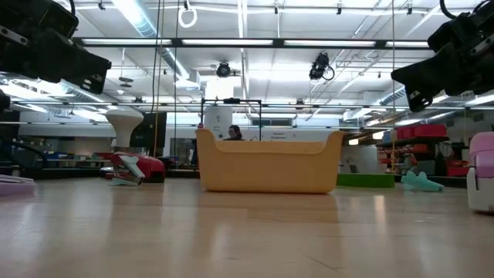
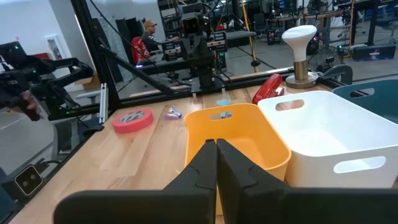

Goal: Pick and place Stapler, Stapler remover, tape
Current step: Put the red stapler into the yellow bin

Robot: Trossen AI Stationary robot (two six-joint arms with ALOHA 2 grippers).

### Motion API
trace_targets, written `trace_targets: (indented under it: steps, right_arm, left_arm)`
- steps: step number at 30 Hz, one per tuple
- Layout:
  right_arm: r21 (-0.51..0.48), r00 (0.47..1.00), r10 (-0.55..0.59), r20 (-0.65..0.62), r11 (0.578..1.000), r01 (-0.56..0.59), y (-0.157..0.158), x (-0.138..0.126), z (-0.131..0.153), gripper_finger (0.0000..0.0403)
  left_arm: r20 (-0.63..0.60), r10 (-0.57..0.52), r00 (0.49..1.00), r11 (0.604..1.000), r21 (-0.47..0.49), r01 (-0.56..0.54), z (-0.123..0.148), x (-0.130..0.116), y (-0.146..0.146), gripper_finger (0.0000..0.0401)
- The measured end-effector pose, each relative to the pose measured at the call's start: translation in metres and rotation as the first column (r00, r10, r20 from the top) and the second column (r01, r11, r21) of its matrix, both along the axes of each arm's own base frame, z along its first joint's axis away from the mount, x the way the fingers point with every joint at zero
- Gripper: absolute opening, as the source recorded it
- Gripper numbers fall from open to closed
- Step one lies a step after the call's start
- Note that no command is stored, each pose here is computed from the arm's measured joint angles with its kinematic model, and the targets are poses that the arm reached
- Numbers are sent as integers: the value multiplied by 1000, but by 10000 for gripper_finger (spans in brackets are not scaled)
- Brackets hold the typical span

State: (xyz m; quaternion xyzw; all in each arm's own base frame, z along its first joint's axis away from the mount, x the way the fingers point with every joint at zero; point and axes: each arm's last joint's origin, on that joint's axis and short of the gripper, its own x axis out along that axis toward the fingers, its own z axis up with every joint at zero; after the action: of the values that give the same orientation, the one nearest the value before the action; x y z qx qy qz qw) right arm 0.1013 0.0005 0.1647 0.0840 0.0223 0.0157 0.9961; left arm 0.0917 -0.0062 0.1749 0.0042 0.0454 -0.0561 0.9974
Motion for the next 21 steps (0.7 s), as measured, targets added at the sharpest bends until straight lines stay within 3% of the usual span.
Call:
trace_targets:
  steps: [9,21]
  right_arm:
    - [0,1000,0,0,1000,0,0,0,0,7]
    - [0,1000,0,0,1000,0,0,0,0,7]
  left_arm:
    - [6,22,1000,1000,4,-22,1,0,1,3]
    - [116,65,991,998,-12,-64,11,0,2,3]
